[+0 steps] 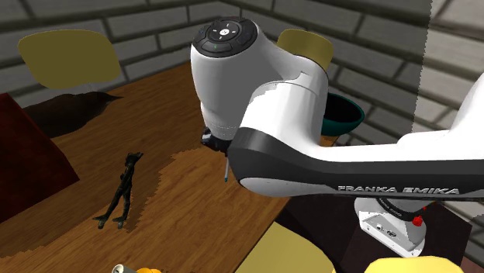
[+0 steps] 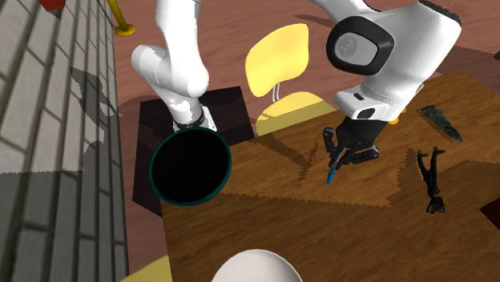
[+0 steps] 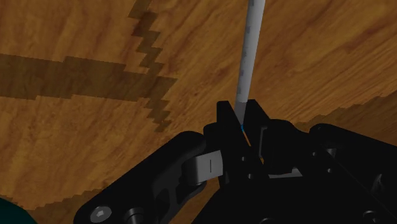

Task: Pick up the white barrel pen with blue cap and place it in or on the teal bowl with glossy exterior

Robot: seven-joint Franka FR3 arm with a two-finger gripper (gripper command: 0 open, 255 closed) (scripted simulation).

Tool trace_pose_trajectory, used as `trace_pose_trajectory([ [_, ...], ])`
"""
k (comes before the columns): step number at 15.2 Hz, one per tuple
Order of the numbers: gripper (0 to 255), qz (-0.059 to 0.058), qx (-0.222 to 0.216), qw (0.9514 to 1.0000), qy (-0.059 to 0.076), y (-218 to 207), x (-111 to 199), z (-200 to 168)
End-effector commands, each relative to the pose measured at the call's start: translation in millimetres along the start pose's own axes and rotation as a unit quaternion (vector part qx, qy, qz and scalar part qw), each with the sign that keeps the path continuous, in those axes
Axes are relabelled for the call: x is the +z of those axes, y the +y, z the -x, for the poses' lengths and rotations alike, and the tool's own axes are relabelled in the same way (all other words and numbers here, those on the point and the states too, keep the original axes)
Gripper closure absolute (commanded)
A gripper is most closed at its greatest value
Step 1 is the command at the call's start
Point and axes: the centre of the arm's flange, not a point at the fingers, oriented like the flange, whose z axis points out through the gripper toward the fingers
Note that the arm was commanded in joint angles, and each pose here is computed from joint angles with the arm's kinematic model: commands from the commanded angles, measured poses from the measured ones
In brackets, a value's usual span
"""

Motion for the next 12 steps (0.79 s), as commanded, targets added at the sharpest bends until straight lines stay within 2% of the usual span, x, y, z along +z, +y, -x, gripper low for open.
trace_pose_trajectory([
  [1,255,0.0,0.0,1.0,0.0,0,-11,-4],
  [12,255,0.0,0.0,1.0,0.0,1,-67,-23],
])
